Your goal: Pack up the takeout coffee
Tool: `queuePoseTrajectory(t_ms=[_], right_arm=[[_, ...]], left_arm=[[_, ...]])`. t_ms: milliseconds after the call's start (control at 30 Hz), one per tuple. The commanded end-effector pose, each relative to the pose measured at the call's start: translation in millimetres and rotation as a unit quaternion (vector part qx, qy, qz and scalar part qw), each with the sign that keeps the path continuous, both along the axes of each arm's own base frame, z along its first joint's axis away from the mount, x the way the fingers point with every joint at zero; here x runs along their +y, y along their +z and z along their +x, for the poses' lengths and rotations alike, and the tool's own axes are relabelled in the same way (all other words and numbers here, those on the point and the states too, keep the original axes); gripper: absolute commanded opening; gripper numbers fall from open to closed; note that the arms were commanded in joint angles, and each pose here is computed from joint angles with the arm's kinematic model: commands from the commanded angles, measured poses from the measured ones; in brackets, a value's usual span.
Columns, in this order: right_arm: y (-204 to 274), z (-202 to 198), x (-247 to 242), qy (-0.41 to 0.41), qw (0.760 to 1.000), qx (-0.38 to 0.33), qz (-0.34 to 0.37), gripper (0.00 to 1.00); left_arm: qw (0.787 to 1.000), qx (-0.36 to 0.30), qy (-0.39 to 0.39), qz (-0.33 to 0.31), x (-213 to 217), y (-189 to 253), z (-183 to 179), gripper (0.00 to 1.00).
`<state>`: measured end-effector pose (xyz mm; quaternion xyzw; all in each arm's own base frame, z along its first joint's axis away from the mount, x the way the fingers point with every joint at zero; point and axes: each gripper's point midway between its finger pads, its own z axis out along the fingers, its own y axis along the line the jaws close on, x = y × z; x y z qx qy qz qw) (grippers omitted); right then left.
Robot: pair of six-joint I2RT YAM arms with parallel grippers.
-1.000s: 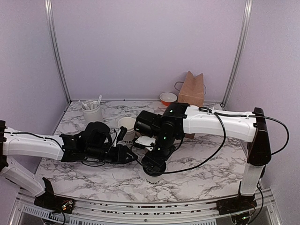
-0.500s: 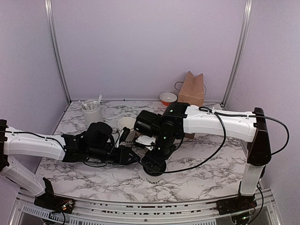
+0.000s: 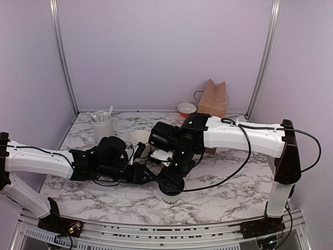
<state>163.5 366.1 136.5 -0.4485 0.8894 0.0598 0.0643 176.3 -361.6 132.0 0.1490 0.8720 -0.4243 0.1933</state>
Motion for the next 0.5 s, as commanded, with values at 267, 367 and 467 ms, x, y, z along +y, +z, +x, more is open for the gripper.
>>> queuePoseTrajectory(t_ms=[267, 367, 467], right_arm=[[36, 7, 2, -0.019, 0.998, -0.038, 0.047, 0.91], [42, 8, -1, -0.028, 0.996, -0.049, 0.063, 0.91], [47, 10, -6, -0.042, 0.994, -0.058, 0.084, 0.91]], left_arm=[[1.000, -0.009, -0.008, -0.001, -11, 14, 3, 0.41], [1.000, -0.007, -0.010, 0.005, -13, 14, 3, 0.41], [1.000, -0.006, -0.011, 0.011, -15, 15, 4, 0.40]])
